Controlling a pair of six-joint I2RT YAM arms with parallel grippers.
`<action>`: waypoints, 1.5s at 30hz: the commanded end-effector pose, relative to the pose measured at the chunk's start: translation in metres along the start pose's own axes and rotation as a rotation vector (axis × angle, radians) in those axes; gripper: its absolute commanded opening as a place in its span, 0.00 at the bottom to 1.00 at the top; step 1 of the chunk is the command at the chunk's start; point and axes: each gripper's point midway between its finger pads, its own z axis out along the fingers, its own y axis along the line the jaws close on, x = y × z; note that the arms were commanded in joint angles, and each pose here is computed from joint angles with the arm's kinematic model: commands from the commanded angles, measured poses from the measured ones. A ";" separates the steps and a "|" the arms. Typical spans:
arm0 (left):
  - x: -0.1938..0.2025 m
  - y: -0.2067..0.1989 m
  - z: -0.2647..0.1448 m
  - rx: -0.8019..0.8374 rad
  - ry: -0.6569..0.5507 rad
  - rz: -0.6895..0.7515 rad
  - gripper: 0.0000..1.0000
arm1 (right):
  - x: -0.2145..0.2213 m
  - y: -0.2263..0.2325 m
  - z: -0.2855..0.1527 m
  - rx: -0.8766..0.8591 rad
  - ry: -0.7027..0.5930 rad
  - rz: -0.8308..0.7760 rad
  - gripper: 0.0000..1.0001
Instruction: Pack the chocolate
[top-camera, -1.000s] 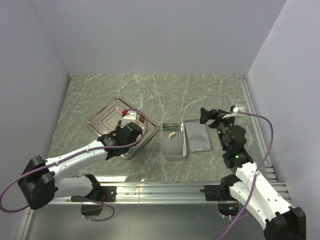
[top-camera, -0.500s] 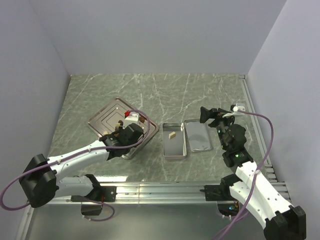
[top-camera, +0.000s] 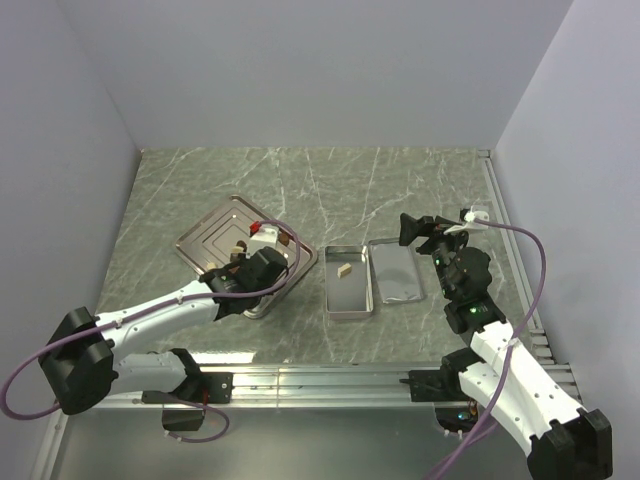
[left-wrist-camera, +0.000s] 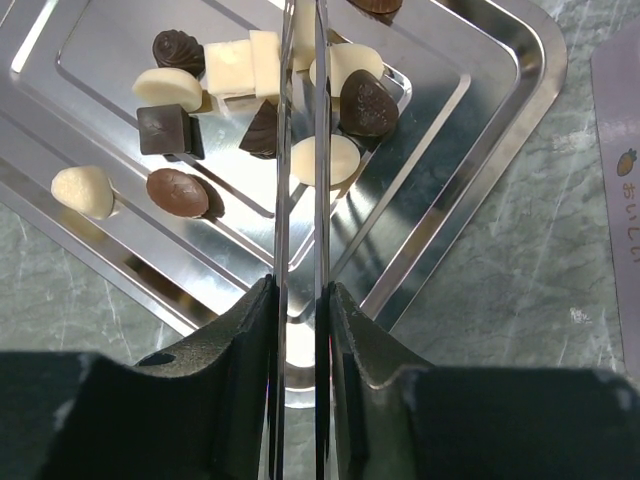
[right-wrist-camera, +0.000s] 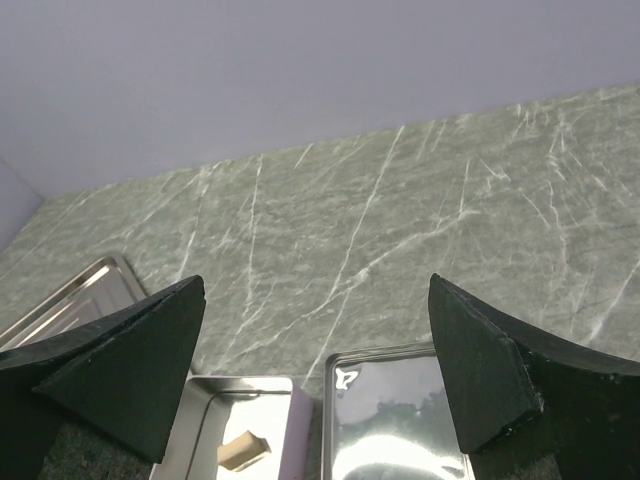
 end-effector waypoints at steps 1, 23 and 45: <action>-0.027 -0.006 -0.008 0.013 -0.069 -0.048 0.24 | -0.026 0.010 0.003 -0.027 -0.053 0.004 0.98; -0.064 -0.058 -0.066 0.351 -0.252 -0.028 0.20 | -0.024 0.012 0.005 -0.033 -0.042 0.002 0.98; -0.041 -0.126 -0.111 0.684 -0.248 0.153 0.34 | -0.023 0.012 0.007 -0.032 -0.033 -0.003 0.98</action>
